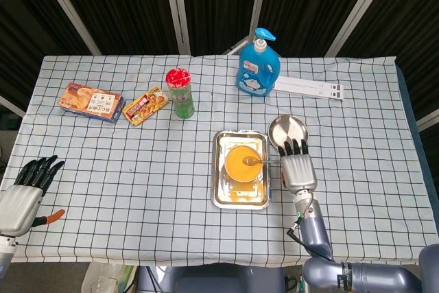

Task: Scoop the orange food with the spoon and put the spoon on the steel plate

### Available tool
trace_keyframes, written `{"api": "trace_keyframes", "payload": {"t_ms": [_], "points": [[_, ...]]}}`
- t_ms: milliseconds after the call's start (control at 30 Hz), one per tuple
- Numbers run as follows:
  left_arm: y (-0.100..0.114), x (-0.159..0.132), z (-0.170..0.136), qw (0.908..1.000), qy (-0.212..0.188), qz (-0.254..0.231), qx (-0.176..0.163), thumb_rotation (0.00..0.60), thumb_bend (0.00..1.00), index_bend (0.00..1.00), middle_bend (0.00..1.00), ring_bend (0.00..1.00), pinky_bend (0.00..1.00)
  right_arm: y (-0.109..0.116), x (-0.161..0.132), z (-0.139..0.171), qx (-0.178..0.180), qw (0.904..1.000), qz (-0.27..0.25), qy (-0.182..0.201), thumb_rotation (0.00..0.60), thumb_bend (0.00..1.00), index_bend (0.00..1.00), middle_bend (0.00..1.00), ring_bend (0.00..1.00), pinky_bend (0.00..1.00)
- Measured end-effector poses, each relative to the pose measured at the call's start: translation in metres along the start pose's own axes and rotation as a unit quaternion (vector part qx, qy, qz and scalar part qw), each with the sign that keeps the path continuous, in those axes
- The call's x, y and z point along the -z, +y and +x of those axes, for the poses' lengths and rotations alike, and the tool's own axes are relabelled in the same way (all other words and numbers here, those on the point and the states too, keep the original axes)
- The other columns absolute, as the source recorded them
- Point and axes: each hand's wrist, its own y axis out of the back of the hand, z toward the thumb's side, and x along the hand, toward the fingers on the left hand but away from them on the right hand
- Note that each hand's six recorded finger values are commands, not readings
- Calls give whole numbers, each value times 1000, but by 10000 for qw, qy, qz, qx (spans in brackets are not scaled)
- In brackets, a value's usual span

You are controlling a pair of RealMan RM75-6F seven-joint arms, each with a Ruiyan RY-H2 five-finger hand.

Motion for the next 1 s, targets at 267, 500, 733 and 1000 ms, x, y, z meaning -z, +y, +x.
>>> {"api": "trace_keyframes", "payload": {"t_ms": [267,500,733,1000], "points": [[0,0,0,10000,16,2,6,600,0,0,0,0,0,6,2,9,153,9998,-92,117,600,541,180,124,0,0],[0,0,1,10000,12,20,-3,600,0,0,0,0,0,18,35,26,474,9976,-497,77,600,541,180,124,0,0],[-2,-1,2,9999,33,101,-38,600,0,0,0,0,0,16,88,51,590,9920,-1103,-180,600,540,167,116,0,0],[-2,-1,3,9999,65,130,-79,600,0,0,0,0,0,8,132,92,816,9884,-1265,-179,600,537,33,17,0,0]]}}
